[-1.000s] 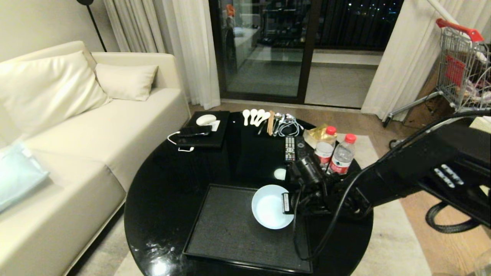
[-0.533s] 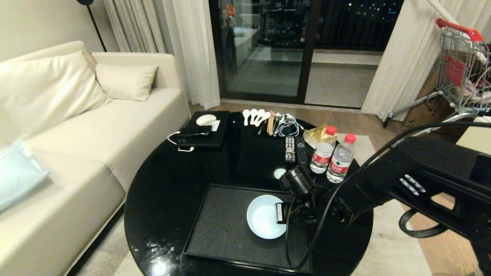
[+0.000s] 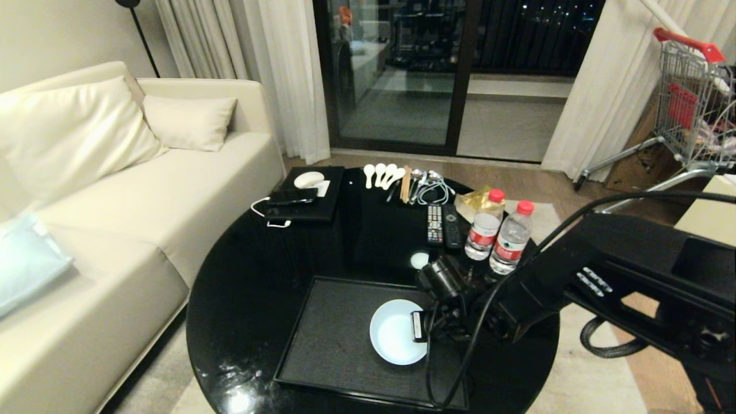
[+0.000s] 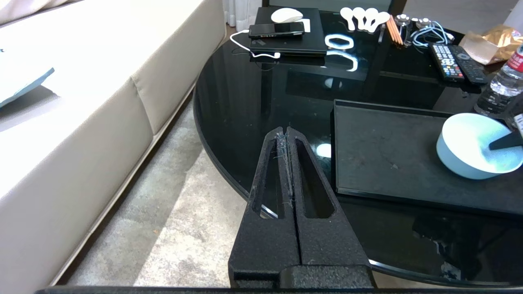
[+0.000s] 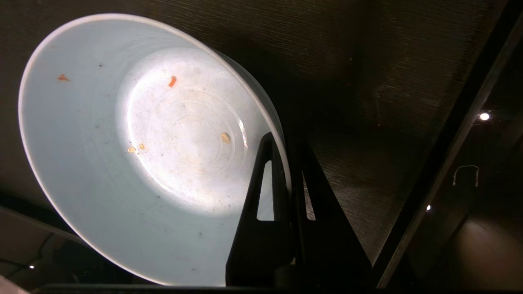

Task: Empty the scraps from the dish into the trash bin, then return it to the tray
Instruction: Put the bowl back to the table

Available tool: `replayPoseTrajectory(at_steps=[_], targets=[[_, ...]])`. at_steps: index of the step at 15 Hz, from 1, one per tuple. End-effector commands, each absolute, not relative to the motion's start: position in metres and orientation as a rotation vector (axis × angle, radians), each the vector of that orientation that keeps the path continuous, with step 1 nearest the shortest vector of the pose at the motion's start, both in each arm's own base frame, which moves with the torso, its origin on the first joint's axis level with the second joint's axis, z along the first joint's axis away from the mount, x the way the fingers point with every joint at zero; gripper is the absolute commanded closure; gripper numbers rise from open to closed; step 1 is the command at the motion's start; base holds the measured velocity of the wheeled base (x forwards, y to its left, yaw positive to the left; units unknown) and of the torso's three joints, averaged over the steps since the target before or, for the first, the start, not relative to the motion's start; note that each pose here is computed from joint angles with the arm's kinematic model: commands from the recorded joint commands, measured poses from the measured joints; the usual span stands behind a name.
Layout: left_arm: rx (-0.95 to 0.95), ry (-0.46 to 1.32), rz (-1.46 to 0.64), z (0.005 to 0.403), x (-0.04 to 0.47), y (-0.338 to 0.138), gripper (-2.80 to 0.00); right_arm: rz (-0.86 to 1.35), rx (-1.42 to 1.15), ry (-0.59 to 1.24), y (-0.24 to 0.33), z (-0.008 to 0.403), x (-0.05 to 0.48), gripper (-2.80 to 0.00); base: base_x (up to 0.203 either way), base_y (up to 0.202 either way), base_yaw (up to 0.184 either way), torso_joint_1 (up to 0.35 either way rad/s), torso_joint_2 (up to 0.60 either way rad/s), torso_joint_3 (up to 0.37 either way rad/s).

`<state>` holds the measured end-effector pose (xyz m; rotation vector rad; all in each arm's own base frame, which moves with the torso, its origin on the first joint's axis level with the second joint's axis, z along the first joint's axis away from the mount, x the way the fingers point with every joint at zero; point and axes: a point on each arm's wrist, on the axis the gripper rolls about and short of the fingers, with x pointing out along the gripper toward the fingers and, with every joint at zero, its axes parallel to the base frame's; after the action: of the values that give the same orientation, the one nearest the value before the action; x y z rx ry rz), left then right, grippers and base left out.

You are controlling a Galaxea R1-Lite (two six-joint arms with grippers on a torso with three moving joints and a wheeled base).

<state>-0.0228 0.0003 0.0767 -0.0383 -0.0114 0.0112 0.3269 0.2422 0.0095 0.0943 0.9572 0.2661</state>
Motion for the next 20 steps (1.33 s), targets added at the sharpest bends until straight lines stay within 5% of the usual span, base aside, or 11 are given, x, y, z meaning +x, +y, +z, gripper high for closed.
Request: replayPoseTrajectory(at_steps=[1,5,6,13,20], targets=[[-0.038,-0.013,0.012,0.077,-0.023,0.000,0.00,0.262,0.094,0.963,0.244,0.004,0.329,0.00,0.000,0.000,0.000,0.000,0.00,0.000],[-0.038,-0.013,0.014,0.077,-0.023,0.000,0.00,0.261,0.094,0.962,0.245,0.002,0.331,0.00,0.000,0.000,0.000,0.000,0.00,0.000],[-0.038,-0.012,0.012,0.077,-0.023,0.000,0.00,0.263,0.094,0.962,0.245,0.002,0.331,-2.80,0.000,0.000,0.000,0.000,0.00,0.000],[-0.038,-0.013,0.012,0.077,-0.023,0.000,0.00,0.273,0.117,0.892,0.247,0.014,0.334,-2.80,0.000,0.000,0.000,0.000,0.00,0.000],[-0.038,-0.013,0.014,0.077,-0.023,0.000,0.00,0.277,0.148,0.718,0.231,0.095,0.315,-2.80,0.000,0.000,0.000,0.000,0.00,0.000]])
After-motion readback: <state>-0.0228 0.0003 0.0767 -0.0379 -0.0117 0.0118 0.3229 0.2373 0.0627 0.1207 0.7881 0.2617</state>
